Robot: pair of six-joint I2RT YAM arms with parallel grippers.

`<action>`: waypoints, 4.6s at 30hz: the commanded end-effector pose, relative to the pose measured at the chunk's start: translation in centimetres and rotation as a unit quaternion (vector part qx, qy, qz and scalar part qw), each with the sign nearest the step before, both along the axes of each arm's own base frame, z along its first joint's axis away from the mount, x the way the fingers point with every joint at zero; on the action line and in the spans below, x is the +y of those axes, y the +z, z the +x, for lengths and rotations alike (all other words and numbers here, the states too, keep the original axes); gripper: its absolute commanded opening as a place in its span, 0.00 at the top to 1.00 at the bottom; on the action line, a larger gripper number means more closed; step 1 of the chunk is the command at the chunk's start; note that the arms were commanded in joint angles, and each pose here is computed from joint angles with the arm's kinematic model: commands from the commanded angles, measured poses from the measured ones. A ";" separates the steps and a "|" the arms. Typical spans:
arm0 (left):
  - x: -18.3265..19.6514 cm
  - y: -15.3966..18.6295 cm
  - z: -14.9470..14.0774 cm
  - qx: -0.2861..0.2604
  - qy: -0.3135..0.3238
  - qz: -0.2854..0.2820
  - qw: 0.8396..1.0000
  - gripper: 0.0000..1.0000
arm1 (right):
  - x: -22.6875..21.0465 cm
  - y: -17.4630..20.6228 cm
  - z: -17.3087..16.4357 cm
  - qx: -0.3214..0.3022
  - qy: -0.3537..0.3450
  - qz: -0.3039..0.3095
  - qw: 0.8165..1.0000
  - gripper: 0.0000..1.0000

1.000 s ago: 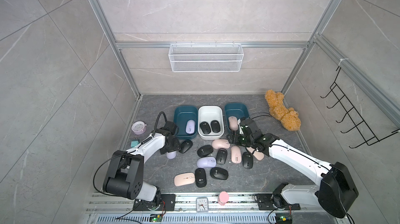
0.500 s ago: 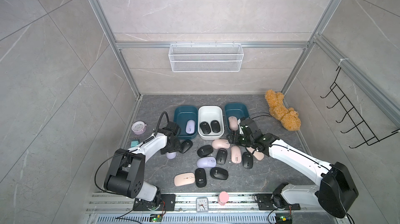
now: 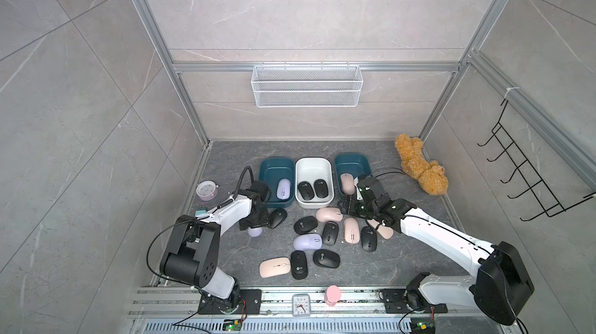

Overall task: Place the mice by color into the storage box
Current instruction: Pick up the mouse from the center of the board, then place the mouse in the storage box.

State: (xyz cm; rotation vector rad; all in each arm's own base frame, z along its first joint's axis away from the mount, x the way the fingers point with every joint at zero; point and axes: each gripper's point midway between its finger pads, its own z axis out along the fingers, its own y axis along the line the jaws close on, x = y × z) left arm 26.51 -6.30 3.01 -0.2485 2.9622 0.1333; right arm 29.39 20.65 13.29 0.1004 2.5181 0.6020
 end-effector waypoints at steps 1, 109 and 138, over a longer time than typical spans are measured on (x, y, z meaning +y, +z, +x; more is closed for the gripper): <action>0.4 0.7 0.3 0.001 -0.003 0.017 1.000 0.34 | 0.2 0.4 0.2 -0.006 0.002 0.004 1.000 0.29; -6.6 4.6 15.1 -0.075 -0.118 0.057 0.989 0.44 | -0.5 -0.8 0.1 -0.002 -0.008 -0.010 1.000 0.29; -6.2 3.8 15.2 -0.055 -0.107 0.071 0.990 0.33 | -0.4 -0.8 0.1 0.000 -0.008 -0.007 1.000 0.29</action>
